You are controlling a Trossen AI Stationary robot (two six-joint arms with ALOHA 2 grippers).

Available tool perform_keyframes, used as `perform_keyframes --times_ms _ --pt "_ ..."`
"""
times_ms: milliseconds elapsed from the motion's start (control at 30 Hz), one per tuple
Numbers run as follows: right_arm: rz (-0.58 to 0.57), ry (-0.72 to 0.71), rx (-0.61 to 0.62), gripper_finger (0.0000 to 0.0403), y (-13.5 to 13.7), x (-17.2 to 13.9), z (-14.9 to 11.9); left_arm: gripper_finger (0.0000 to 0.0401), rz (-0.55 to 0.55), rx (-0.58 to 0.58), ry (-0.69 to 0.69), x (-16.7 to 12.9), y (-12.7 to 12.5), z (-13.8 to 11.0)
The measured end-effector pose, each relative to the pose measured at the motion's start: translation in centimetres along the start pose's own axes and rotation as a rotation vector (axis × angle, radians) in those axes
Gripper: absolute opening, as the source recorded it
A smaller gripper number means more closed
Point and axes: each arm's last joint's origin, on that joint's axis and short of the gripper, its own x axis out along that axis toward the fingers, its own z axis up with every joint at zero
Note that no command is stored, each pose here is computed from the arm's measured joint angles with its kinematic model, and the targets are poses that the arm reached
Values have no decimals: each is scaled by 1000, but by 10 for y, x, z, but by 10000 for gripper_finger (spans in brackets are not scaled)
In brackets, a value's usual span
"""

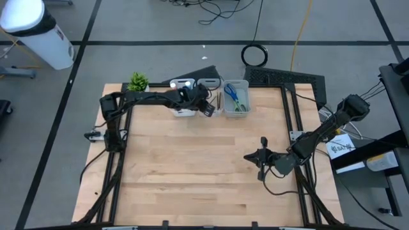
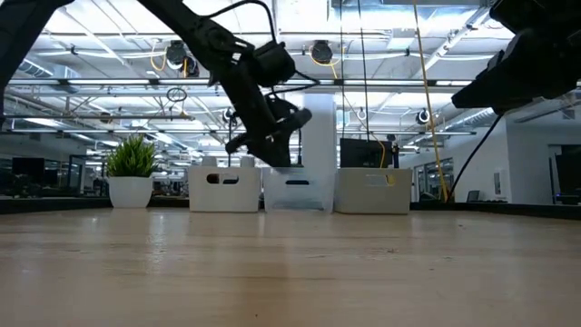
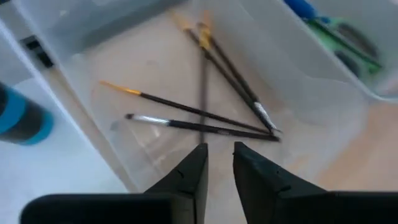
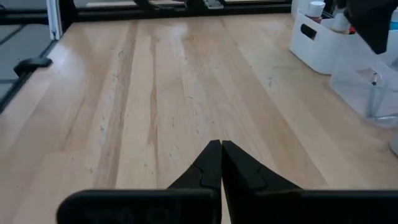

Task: Pick & Place Paint Supplies
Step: Return to Home Position

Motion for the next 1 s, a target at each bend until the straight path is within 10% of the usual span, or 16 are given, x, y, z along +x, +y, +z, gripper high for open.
perform_keyframes --times_ms 267,533,767,1000 --pt "4 -9 6 0 0 0 1 102 -249 123 2 -47 -8 16" --pt "31 -23 -8 0 3 -5 3 103 -446 368 -20 -191 15 16" --pt "293 -65 14 0 5 -33 19 104 -438 416 1 -277 52 -40" --pt "480 -152 -12 0 -5 -59 36 104 -789 514 -338 -242 57 -126"
